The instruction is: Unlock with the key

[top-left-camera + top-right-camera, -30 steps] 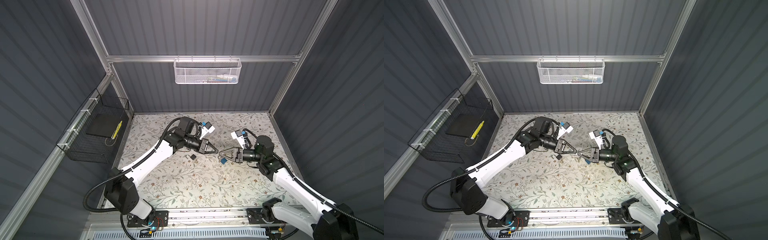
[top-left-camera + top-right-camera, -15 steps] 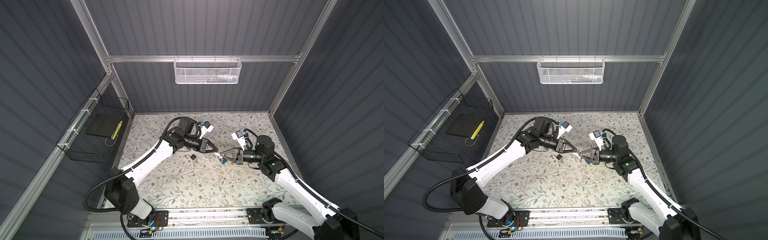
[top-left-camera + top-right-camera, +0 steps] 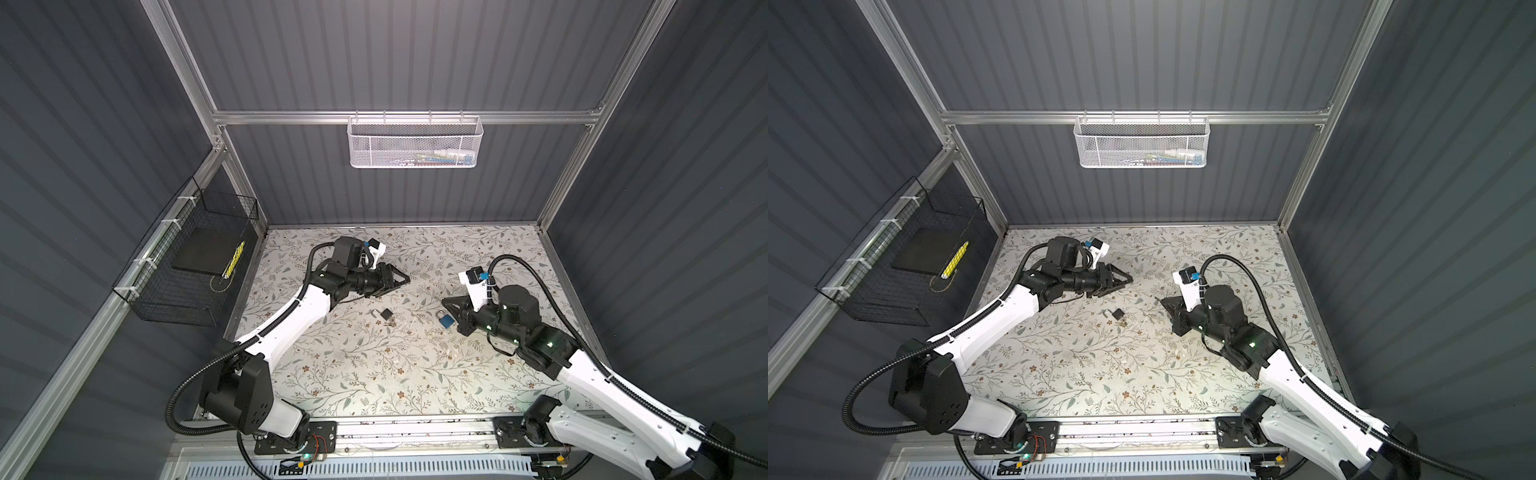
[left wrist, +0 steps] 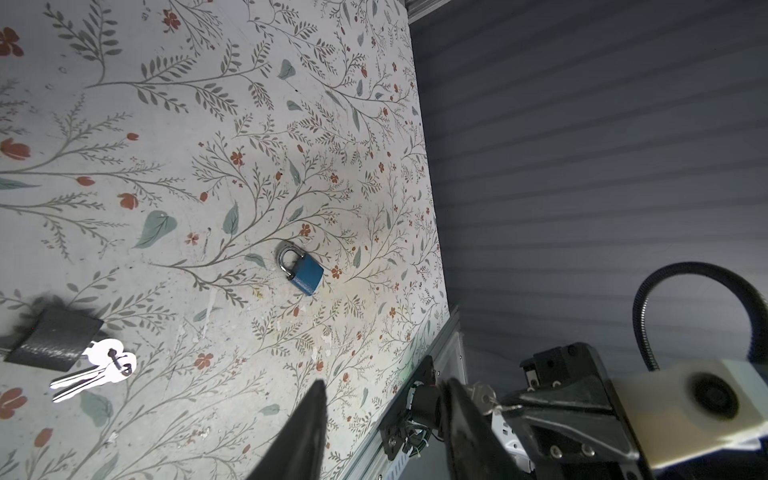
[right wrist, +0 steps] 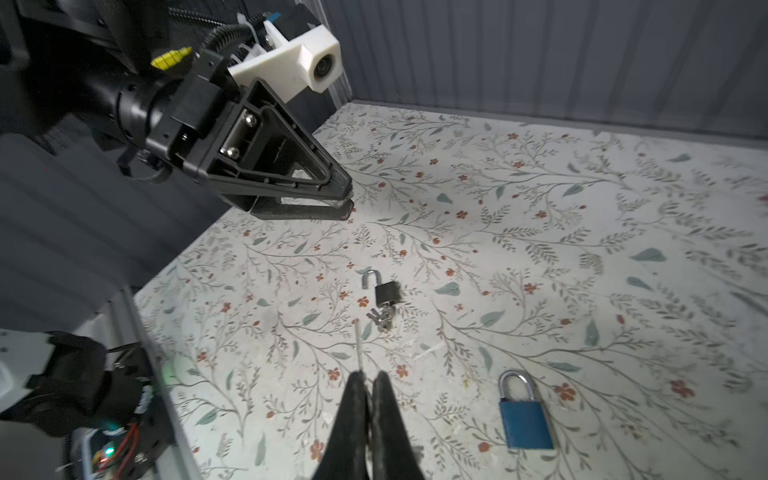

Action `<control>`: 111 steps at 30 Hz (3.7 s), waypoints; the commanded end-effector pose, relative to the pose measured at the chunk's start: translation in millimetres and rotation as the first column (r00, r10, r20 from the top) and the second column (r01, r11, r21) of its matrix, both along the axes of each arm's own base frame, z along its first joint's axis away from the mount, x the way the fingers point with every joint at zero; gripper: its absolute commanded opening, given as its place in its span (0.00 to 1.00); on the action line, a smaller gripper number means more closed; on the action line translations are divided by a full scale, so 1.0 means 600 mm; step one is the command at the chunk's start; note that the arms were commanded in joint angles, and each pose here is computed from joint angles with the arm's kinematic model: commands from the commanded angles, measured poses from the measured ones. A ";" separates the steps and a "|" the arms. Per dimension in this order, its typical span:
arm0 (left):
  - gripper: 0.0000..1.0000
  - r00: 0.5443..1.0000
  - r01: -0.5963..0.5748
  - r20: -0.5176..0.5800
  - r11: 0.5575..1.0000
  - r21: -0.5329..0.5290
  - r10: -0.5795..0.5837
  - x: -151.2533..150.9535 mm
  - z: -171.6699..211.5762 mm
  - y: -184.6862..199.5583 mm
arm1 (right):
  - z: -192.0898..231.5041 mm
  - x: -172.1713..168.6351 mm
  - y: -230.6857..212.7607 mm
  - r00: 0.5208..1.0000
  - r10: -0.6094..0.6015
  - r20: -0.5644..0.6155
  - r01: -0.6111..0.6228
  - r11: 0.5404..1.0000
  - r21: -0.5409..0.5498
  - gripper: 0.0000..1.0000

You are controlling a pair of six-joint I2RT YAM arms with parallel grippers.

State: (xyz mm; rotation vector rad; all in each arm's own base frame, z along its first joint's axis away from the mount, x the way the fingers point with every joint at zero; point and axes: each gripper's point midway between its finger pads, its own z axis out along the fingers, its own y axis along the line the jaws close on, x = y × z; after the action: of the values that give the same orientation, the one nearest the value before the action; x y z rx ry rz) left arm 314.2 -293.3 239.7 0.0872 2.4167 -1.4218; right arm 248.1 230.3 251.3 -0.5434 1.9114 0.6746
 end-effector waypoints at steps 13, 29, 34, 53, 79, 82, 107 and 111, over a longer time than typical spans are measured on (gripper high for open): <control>0.52 0.996 -0.079 -0.040 0.992 -0.101 0.075 -0.012 0.064 -0.019 | 0.058 0.043 0.026 0.831 -0.149 0.537 0.321 0.916 -0.242 0.00; 0.48 0.999 -0.005 -0.053 0.987 -0.158 -0.004 -0.035 0.090 -0.082 | 0.062 0.041 0.053 0.811 -0.112 0.574 0.307 0.917 -0.254 0.00; 0.42 0.998 0.001 -0.067 0.988 -0.155 -0.011 -0.034 0.086 -0.089 | 0.063 0.039 0.053 0.803 -0.107 0.587 0.314 0.912 -0.263 0.00; 0.11 0.996 0.024 -0.084 0.986 -0.163 -0.038 -0.036 0.084 -0.097 | 0.045 0.053 0.067 0.783 -0.092 0.615 0.370 0.864 -0.342 0.00; 0.00 0.990 -0.053 0.135 0.997 0.051 0.046 0.007 0.066 -0.045 | 0.044 0.050 -0.035 0.941 -0.327 0.093 0.327 0.945 0.017 0.29; 0.00 0.983 -0.052 0.181 0.997 0.058 0.041 0.006 0.072 -0.040 | 0.046 0.058 -0.032 0.965 -0.248 -0.090 0.261 0.943 0.207 0.30; 0.00 0.927 0.113 0.372 0.978 -0.177 -0.040 -0.051 0.153 -0.066 | 0.103 0.061 0.036 0.922 0.318 -0.222 -0.047 0.659 0.751 0.38; 0.00 0.926 0.134 0.373 0.971 -0.199 -0.052 -0.054 0.157 -0.072 | 0.101 0.062 0.037 0.924 0.315 -0.217 -0.053 0.665 0.745 0.41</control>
State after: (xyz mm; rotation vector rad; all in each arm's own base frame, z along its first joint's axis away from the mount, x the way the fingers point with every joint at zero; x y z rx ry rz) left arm 291.0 -333.8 318.9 0.3409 2.0261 -1.4949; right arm 293.1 250.1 295.0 -0.0333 1.7477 1.6254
